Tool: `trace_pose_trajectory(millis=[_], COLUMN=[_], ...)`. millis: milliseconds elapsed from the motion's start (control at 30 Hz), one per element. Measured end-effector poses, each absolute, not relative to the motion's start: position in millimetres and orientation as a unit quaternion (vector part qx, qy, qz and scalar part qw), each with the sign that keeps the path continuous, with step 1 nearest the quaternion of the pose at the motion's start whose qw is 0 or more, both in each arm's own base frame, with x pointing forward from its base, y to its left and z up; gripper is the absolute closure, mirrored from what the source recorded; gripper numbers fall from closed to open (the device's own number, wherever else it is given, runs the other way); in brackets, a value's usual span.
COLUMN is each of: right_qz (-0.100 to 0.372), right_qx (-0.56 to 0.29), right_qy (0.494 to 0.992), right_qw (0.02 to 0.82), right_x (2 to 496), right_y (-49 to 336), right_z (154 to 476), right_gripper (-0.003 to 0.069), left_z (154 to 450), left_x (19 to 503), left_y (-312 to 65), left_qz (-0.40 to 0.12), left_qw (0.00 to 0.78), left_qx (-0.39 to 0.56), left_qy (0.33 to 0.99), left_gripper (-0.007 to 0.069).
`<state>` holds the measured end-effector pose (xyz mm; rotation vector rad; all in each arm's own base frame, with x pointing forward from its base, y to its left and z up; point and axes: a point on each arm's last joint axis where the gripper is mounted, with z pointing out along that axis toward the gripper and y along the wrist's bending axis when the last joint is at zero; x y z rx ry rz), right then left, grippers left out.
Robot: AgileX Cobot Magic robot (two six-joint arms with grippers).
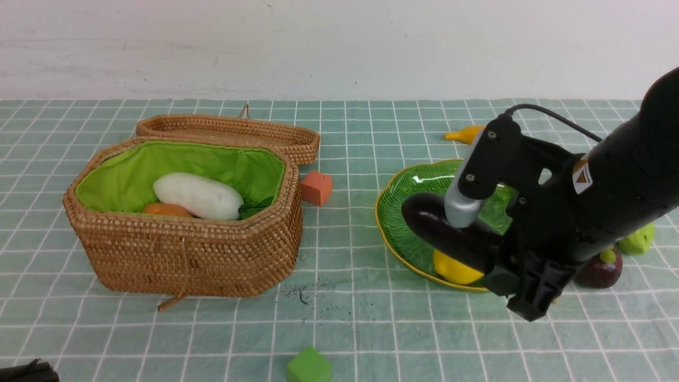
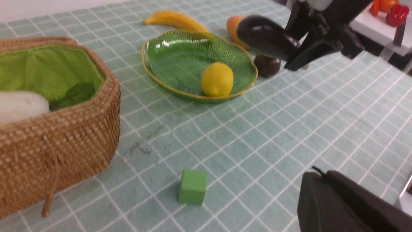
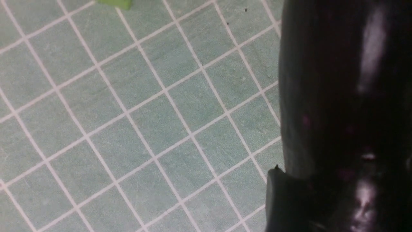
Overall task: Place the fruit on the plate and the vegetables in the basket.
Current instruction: Grab an eggplant with your right arm and place it in the basket on the left.
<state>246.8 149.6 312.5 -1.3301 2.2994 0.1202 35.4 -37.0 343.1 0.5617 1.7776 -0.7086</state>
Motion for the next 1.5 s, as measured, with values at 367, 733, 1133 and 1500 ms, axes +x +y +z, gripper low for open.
trace_pose_trajectory(millis=[367, 733, 1133, 1500], right_qz=[0.064, 0.158, 0.283, 0.234], right_qx=[-0.437, -0.378, -0.452, -0.451], right_qy=[0.858, 0.858, 0.763, 0.749], right_qw=[0.262, 0.310, 0.366, 0.424], right_x=[250, 284, 338, 392], right_y=[153, 186, 313, 364], right_z=[315, 353, 362, 299], right_gripper=[0.0328, 0.0328, 0.0328, 0.0300], left_z=[356, 354, 351, 353], left_x=[37, 39, 54, 55], left_y=[-38, -36, -15, -13], left_qz=[-0.317, -0.305, -0.222, -0.216], left_qw=[0.593, 0.594, 0.616, 0.626], left_qx=[0.226, 0.217, 0.110, 0.091], left_qy=[0.705, 0.712, 0.748, 0.744], left_gripper=[0.0638, 0.0638, 0.0638, 0.0638])
